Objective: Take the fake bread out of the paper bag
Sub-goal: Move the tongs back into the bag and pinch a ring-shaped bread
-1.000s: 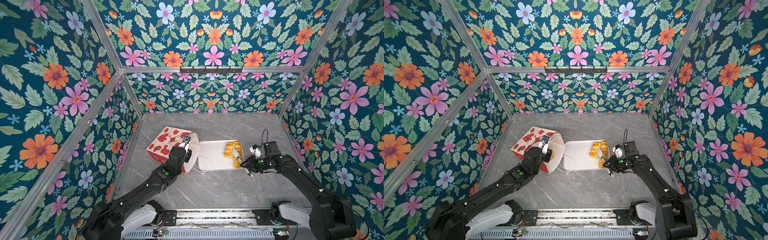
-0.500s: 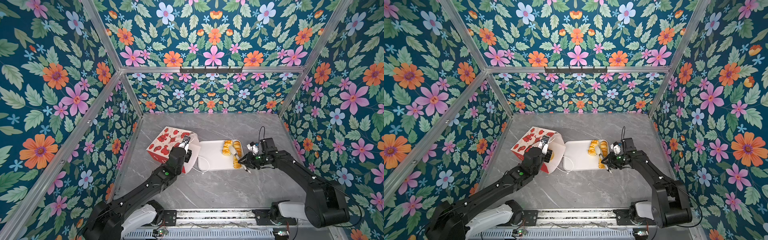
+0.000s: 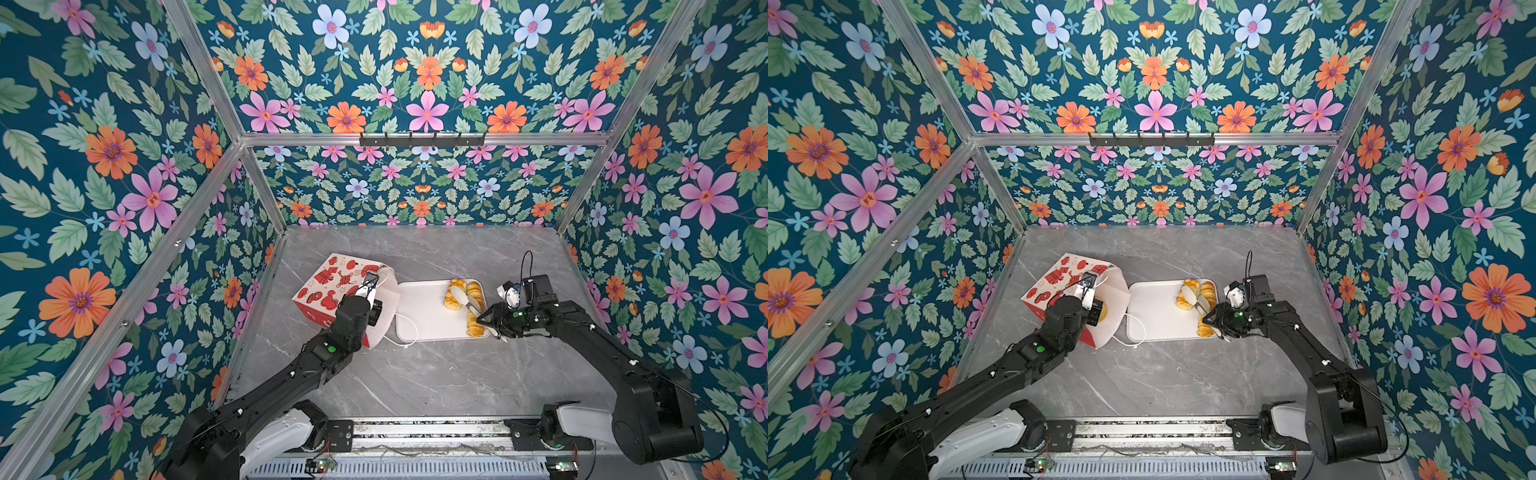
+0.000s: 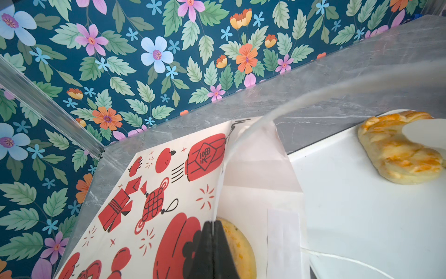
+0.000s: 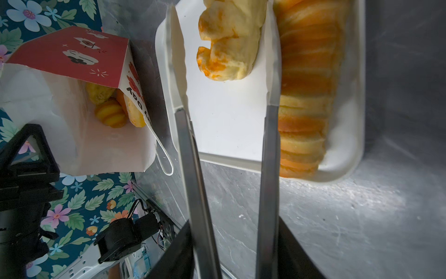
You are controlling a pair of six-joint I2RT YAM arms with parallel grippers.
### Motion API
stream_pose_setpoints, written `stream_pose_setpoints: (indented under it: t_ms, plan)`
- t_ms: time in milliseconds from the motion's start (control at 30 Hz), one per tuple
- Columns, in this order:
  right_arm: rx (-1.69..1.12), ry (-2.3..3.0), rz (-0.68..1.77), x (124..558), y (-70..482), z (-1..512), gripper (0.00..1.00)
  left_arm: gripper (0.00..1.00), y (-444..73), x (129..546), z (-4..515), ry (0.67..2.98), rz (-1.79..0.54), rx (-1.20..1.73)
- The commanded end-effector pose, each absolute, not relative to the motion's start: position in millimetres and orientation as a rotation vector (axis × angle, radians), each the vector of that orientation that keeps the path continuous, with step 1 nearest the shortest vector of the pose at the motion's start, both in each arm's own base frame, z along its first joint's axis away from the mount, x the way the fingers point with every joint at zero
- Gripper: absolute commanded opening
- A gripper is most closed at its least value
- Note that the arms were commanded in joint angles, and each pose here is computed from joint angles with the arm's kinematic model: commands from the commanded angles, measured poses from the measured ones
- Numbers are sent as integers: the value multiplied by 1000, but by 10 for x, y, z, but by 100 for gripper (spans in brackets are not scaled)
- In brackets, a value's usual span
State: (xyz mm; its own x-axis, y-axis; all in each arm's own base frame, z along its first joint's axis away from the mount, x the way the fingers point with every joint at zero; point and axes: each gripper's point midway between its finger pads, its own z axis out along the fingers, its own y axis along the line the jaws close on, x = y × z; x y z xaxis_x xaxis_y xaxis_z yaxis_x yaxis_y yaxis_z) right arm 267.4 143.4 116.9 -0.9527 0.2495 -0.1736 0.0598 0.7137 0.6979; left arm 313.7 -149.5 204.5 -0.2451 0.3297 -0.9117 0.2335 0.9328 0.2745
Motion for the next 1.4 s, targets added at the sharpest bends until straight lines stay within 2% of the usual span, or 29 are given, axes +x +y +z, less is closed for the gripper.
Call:
stream_pose_setpoints:
  t_ms: [0, 200, 400, 533, 767, 1000, 1300, 1367]
  plan:
    - [230, 2627, 1059, 2672, 1418, 1284, 49, 0, -1510, 3176, 2143, 1803, 87, 396]
    - [170, 2546, 1065, 2647, 1423, 1617, 46, 0, -1537, 3191, 2168, 1800, 82, 402]
    - [87, 2550, 1071, 2517, 1533, 1741, 43, 0, -1542, 3199, 2203, 1794, 81, 401]
    - [-87, 2608, 1059, 2326, 1859, 1723, 40, 0, -1546, 3202, 2214, 1794, 85, 408]
    - [-385, 2586, 1146, 2122, 2636, 1843, 40, 0, -1570, 3214, 2172, 1808, 83, 418]
    - [-550, 2575, 1187, 2263, 3244, 1795, 44, 0, -1634, 3239, 2101, 1822, 62, 430]
    - [-570, 2610, 1181, 2556, 3550, 1599, 44, 0, -1663, 3234, 2095, 1820, 40, 432]
    - [-564, 2663, 1172, 2599, 3603, 1407, 44, 0, -1671, 3234, 2087, 1821, 36, 434]
